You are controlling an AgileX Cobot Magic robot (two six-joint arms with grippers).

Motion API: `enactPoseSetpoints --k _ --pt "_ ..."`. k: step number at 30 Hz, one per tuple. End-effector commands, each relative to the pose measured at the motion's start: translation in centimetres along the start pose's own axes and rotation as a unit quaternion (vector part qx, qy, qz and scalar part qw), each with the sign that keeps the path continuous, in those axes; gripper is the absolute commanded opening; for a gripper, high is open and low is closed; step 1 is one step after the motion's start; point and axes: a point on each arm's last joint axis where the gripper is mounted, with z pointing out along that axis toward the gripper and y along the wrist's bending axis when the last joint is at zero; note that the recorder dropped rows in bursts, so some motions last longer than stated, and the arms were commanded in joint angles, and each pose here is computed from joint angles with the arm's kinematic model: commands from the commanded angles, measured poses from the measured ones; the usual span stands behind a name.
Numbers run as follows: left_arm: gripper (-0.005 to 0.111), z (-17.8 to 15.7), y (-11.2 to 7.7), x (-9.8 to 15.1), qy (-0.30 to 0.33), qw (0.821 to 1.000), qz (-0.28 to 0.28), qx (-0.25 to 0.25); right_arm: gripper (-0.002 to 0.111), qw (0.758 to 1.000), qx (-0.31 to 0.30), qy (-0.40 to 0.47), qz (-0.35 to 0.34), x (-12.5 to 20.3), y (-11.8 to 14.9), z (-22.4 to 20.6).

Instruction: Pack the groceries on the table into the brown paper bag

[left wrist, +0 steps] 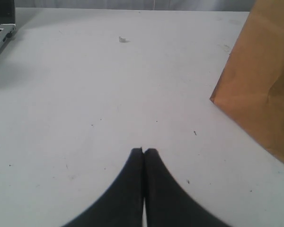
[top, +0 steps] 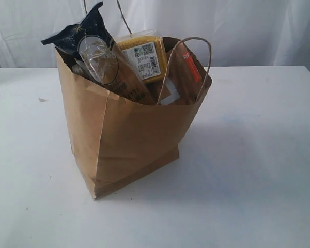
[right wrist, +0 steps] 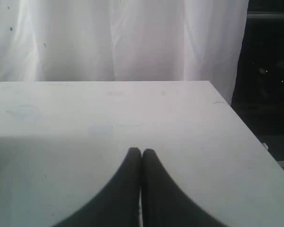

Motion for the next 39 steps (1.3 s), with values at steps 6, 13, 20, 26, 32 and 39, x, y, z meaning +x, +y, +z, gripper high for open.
enactPoseSetpoints --k 6,13,20,26,32,39 --pt "0.000 0.0 0.0 0.2 0.006 1.000 0.002 -0.003 0.000 1.000 0.002 -0.001 -0.003 0.1 0.0 0.0" --pt "0.000 -0.1 1.0 1.3 0.073 0.993 0.043 -0.076 0.000 1.000 0.002 -0.001 -0.003 0.1 0.0 0.0" --pt "0.000 -0.1 1.2 0.4 0.023 0.994 0.057 -0.092 0.000 1.000 0.002 -0.001 -0.002 0.1 0.0 0.0" --pt "0.000 -0.1 1.2 0.4 0.023 0.994 0.057 -0.092 0.000 1.000 0.002 -0.001 -0.002 0.1 0.0 0.0" --pt "0.000 -0.1 1.2 0.4 0.023 0.994 0.057 -0.092 0.000 1.000 0.002 -0.001 -0.002 0.1 0.0 0.0" --pt "0.000 -0.1 1.2 0.4 0.023 0.994 0.057 -0.092 0.000 1.000 0.002 -0.001 -0.002 0.1 0.0 0.0"
